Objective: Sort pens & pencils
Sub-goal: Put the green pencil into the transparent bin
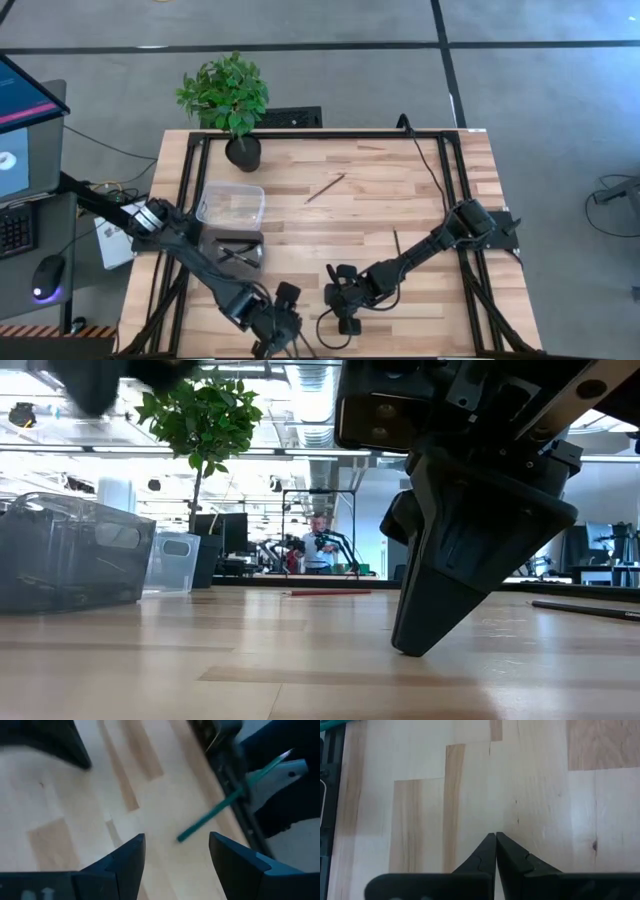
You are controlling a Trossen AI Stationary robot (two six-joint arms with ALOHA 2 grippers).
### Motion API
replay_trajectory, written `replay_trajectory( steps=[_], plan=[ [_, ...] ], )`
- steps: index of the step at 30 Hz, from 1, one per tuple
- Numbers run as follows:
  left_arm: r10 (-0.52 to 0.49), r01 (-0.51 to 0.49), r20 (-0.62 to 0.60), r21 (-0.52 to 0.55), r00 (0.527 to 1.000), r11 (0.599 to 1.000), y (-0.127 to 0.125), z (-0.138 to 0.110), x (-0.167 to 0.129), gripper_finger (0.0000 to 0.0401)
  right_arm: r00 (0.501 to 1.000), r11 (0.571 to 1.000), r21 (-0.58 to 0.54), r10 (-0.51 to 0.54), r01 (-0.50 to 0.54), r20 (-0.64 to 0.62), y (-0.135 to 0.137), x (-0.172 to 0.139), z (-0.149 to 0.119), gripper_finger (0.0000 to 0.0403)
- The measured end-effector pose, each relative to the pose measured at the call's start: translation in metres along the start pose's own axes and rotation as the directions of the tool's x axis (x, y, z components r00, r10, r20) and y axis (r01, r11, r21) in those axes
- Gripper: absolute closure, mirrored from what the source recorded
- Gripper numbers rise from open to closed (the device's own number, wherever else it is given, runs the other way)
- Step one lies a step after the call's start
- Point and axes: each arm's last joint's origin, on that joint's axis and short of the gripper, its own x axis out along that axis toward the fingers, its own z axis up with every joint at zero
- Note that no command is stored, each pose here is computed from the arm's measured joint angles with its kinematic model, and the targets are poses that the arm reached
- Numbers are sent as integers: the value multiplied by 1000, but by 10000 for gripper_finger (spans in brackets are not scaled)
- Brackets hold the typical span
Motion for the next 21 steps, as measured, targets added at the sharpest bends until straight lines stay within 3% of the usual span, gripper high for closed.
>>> replay_trajectory(
  steps=[7,12,15,19,21],
  plan=[
    [95,-116,130,164,987,980,-27,25,-39,191,1000,1000,22,2,-1,-18,-10,0,4,366],
    [-46,12,114,283,992,959,-35,26,-38,191,1000,1000,25,2,-2,-5,-12,1,5,366],
    [-162,76,167,431,972,899,-47,29,-38,191,1000,1000,25,6,-7,22,-11,1,7,366],
    [-214,40,196,642,957,765,-63,25,-39,191,999,999,35,3,-5,43,-11,2,8,366],
    [-190,10,204,655,960,755,-67,24,-35,191,999,999,53,4,-6,48,-11,2,9,366]
  ],
)
